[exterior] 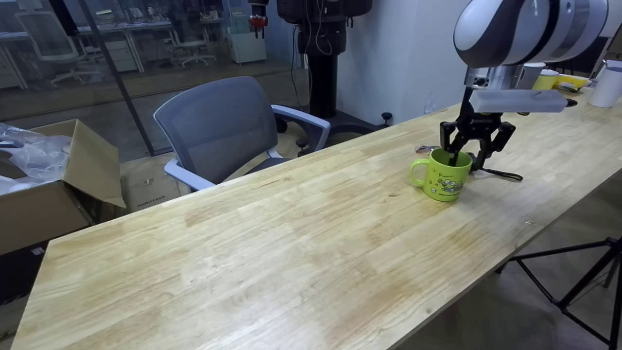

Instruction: Move the mug to the right

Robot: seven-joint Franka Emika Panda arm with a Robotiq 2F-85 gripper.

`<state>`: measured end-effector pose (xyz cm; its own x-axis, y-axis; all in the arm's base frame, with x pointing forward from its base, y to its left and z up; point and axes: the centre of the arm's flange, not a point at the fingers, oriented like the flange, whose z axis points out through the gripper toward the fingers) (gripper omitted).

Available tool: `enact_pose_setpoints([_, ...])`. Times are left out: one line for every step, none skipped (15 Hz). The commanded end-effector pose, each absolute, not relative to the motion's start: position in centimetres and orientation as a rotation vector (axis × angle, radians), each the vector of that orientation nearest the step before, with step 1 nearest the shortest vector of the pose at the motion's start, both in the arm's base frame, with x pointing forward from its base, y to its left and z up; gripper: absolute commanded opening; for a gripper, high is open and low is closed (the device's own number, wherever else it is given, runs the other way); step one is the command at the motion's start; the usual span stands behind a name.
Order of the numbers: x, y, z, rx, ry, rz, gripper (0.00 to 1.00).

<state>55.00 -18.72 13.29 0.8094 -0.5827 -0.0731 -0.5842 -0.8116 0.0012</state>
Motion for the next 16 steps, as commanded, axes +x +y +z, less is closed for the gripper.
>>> enact_pose_setpoints([55.6,-18.2,14.9,-2.966,0.959,0.108,0.91])
enact_pose_setpoints([56.0,-17.9,15.6,-2.974,0.950,0.098,0.96])
enact_pose_setpoints([56.3,-17.6,16.3,-2.981,0.941,0.088,0.99])
enact_pose_setpoints([56.8,-17.1,17.1,-2.988,0.929,0.077,1.00])
enact_pose_setpoints([57.3,-16.5,18.1,-2.996,0.915,0.061,1.00])
enact_pose_setpoints([57.8,-16.0,19.0,-3.004,0.898,0.045,1.00])
enact_pose_setpoints([58.3,-15.4,20.0,-3.011,0.877,0.033,1.00])
enact_pose_setpoints([58.9,-14.6,21.1,-3.015,0.854,0.030,1.00])
enact_pose_setpoints([59.3,-14.0,22.1,-3.017,0.831,0.028,1.00])
enact_pose_setpoints([59.7,-13.4,23.0,-3.023,0.806,0.029,1.00])
enact_pose_setpoints([60.0,-12.8,23.8,-3.029,0.775,0.037,1.00])
enact_pose_setpoints([60.2,-12.3,24.3,-3.034,0.769,0.046,1.00])
enact_pose_setpoints([59.6,-13.1,22.6,-3.024,0.755,0.027,1.00])
enact_pose_setpoints([59.8,-12.6,23.2,-3.029,0.741,0.030,1.00])
enact_pose_setpoints([59.9,-12.4,23.5,-3.032,0.735,0.030,1.00])
enact_pose_setpoints([59.9,-12.3,23.6,-3.033,0.734,0.032,1.00])
